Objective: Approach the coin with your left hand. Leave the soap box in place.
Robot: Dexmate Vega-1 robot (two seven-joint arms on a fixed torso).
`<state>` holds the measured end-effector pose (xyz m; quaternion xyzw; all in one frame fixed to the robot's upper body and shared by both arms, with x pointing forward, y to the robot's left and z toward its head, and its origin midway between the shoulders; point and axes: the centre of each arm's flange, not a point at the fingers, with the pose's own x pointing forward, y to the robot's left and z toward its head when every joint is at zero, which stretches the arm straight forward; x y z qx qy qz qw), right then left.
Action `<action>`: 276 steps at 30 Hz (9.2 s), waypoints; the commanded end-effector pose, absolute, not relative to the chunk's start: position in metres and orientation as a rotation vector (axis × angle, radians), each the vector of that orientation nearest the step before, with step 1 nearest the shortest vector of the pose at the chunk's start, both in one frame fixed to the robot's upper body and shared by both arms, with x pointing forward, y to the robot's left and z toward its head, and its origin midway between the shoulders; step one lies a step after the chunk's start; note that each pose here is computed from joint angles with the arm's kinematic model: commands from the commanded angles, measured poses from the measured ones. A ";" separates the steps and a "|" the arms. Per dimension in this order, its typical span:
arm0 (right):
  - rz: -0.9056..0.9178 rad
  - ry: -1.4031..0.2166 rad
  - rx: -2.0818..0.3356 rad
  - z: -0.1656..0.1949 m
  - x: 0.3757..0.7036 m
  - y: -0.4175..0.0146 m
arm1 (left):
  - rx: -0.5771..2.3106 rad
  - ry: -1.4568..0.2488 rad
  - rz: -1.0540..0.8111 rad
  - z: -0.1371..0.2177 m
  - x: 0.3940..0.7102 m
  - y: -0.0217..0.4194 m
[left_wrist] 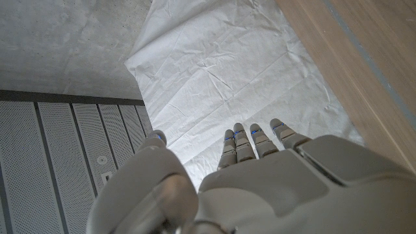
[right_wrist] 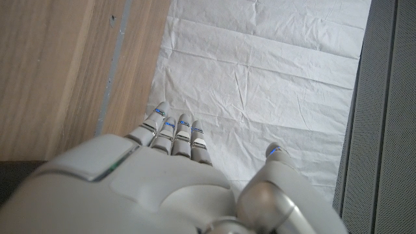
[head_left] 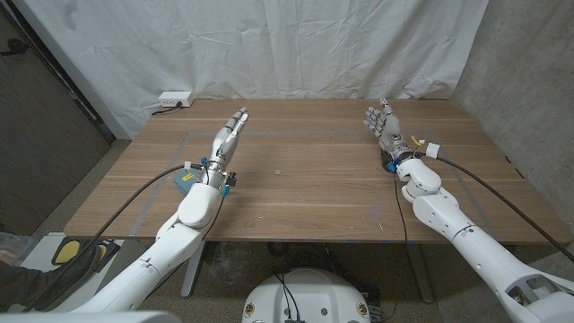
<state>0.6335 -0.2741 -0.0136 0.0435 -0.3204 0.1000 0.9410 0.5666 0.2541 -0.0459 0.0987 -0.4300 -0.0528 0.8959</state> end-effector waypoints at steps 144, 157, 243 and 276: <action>0.179 -0.637 0.079 -0.012 0.622 -0.276 | 0.943 -0.929 0.138 -0.012 0.544 0.223; 0.187 -0.641 0.081 -0.010 0.622 -0.273 | 1.038 -0.942 0.170 -0.011 0.544 0.216; 0.187 -0.633 0.066 -0.003 0.622 -0.282 | 1.379 -0.769 0.157 -0.038 0.559 0.173; 0.196 -0.620 0.085 -0.008 0.629 -0.279 | 1.405 -0.668 0.135 -0.051 0.579 0.175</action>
